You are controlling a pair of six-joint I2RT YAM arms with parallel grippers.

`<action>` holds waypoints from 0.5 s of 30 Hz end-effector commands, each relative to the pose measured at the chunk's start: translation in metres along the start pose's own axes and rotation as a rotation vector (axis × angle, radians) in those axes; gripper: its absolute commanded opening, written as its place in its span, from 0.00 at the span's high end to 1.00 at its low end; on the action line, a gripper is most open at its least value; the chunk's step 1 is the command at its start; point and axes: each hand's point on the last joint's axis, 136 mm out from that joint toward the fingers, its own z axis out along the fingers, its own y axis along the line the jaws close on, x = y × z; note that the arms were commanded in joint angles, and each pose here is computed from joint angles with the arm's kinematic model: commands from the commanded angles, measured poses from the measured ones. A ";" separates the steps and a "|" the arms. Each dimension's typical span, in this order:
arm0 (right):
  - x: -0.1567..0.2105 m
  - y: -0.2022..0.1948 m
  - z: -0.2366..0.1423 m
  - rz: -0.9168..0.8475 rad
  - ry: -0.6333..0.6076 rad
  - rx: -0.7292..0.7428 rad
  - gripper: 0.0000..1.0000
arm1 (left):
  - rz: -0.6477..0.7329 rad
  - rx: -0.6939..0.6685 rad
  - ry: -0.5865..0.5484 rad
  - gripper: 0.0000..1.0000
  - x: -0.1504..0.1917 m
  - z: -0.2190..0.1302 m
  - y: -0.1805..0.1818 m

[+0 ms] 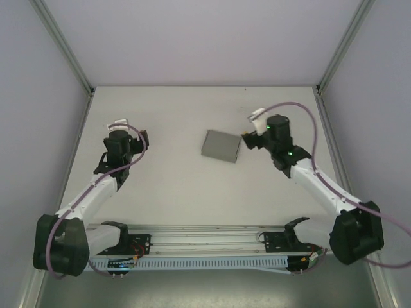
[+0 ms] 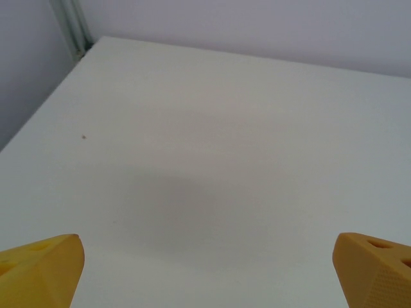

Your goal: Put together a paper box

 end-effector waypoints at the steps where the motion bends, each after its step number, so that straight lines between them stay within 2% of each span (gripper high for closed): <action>1: 0.033 -0.018 0.010 0.238 -0.058 0.018 0.01 | 0.088 -0.005 -0.120 0.01 -0.006 0.012 0.009; 3: 0.053 -0.035 0.013 0.307 -0.096 0.071 0.01 | 0.122 -0.004 -0.129 0.02 0.005 0.019 0.013; 6: 0.080 -0.061 0.014 0.436 -0.163 0.169 0.01 | 0.159 0.015 -0.238 0.01 0.011 0.020 0.014; 10: 0.113 -0.069 0.029 0.460 -0.111 0.180 0.01 | 0.177 0.006 -0.297 0.01 0.018 0.029 0.016; 12: 0.128 -0.078 0.042 0.512 -0.135 0.226 0.01 | 0.151 0.048 -0.223 0.01 0.024 0.036 0.016; 14: 0.147 -0.095 0.051 0.590 -0.134 0.287 0.01 | 0.139 0.130 -0.199 0.01 0.034 0.039 0.012; 15: 0.153 -0.097 0.050 0.630 -0.062 0.253 0.01 | 0.141 0.159 -0.244 0.01 0.030 0.043 0.011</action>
